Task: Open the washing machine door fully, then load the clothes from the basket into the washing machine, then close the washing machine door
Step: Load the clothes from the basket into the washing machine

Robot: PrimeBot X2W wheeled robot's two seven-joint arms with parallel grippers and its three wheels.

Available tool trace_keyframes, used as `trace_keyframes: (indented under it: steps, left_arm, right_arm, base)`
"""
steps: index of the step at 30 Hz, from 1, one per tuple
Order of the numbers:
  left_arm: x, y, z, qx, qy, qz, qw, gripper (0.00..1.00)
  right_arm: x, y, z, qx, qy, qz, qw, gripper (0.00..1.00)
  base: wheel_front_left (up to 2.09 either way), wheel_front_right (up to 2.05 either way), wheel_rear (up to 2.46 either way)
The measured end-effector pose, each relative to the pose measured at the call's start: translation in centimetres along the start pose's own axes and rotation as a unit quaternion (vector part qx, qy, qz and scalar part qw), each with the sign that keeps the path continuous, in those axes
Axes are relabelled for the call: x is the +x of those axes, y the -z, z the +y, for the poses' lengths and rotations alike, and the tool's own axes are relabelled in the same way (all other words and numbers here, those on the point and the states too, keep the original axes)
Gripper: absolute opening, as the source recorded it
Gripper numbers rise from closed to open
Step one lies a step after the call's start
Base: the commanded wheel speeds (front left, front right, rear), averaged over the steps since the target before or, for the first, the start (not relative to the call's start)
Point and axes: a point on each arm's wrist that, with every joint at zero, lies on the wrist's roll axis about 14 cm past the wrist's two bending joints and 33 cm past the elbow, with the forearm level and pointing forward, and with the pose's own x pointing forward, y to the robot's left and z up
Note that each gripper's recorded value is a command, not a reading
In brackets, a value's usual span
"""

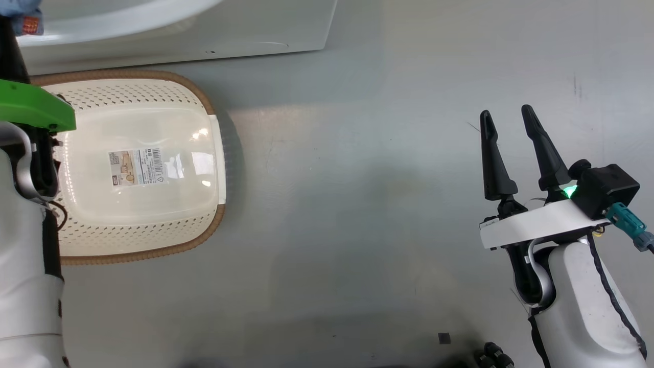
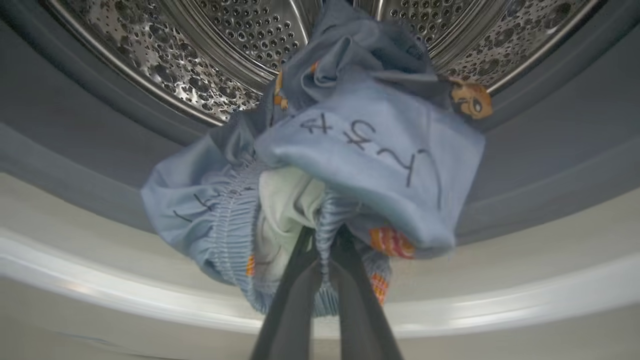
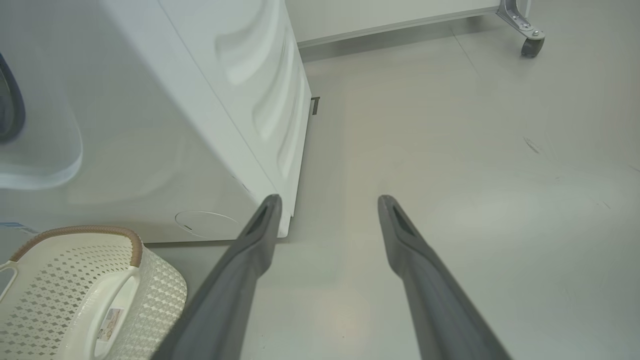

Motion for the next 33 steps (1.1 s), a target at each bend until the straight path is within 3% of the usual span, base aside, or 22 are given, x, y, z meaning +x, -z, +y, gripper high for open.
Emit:
trace_keyframes:
  steps: [10, 13, 19, 33]
  left_arm:
    - [0.1, -5.2, 1.5, 0.074, 0.005, -0.057, 0.996, 0.0]
    - [1.3, -7.7, 0.8, 0.11, 0.022, -0.081, 0.99, 0.0]
    - [3.4, -9.8, -1.2, 0.129, 0.045, -0.094, 0.986, 0.0]
    - [8.2, -11.6, -3.3, 0.087, 0.058, -0.092, 0.99, 0.0]
  right_arm:
    - [0.1, -0.5, 1.3, 0.002, -0.017, -0.006, 1.0, 1.0]
    - [-0.2, -0.5, 1.5, 0.001, -0.021, -0.004, 1.0, 1.0]
    - [-0.6, -0.4, 1.1, 0.002, -0.013, -0.001, 1.0, 1.0]
    - [-1.2, 1.0, -1.1, 0.007, 0.019, 0.018, 1.0, 1.0]
  base:
    - [0.0, 0.0, 0.0]
    - [0.0, 0.0, 0.0]
    - [0.0, 0.0, 0.0]
    - [0.0, 0.0, 0.0]
